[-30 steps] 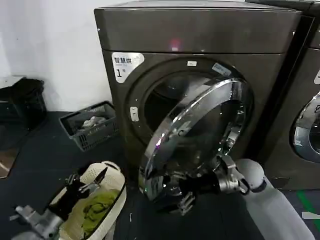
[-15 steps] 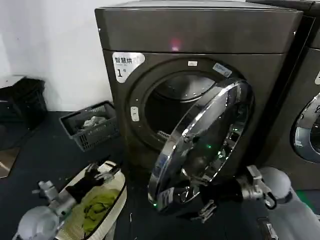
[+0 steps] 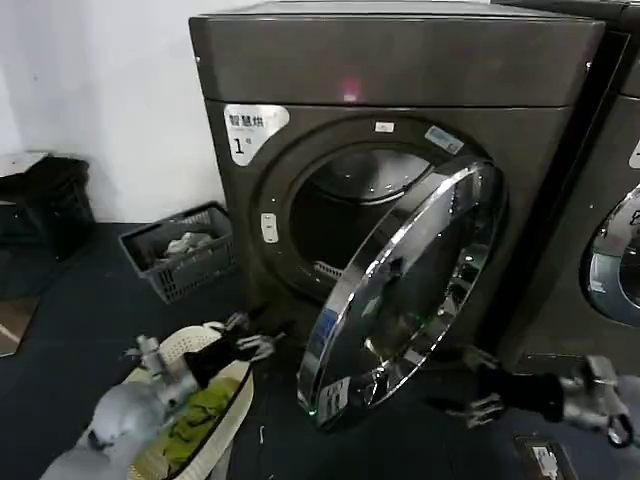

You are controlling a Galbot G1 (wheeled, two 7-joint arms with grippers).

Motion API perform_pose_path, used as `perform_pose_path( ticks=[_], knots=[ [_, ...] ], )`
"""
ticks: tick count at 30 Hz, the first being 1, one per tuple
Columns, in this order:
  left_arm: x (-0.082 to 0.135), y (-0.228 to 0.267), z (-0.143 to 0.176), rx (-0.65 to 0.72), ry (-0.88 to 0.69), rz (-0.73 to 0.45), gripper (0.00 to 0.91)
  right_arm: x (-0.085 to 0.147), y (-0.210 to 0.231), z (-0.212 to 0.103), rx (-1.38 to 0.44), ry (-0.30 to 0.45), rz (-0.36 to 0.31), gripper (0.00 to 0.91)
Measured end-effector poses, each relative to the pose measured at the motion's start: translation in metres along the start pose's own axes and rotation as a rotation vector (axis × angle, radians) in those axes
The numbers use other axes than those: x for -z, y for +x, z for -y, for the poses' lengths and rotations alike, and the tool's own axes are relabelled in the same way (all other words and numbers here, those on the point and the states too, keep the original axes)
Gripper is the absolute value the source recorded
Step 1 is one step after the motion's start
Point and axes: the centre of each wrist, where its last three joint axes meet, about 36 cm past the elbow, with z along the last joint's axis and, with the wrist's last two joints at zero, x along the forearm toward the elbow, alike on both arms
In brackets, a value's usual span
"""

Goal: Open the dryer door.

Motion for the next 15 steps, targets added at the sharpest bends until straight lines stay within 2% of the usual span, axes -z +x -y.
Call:
perform_pose_path(
  ticks=[7, 15],
  knots=[
    [0.010, -0.032, 0.003, -0.079, -0.022, -0.003, 0.907, 0.004, 0.064, -0.002, -0.309, 0.011, 0.005, 0.907],
    [0.019, -0.058, 0.002, -0.191, -0.051, -0.011, 0.907, 0.019, 0.125, -0.021, -0.764, 0.019, 0.024, 0.907]
  ],
)
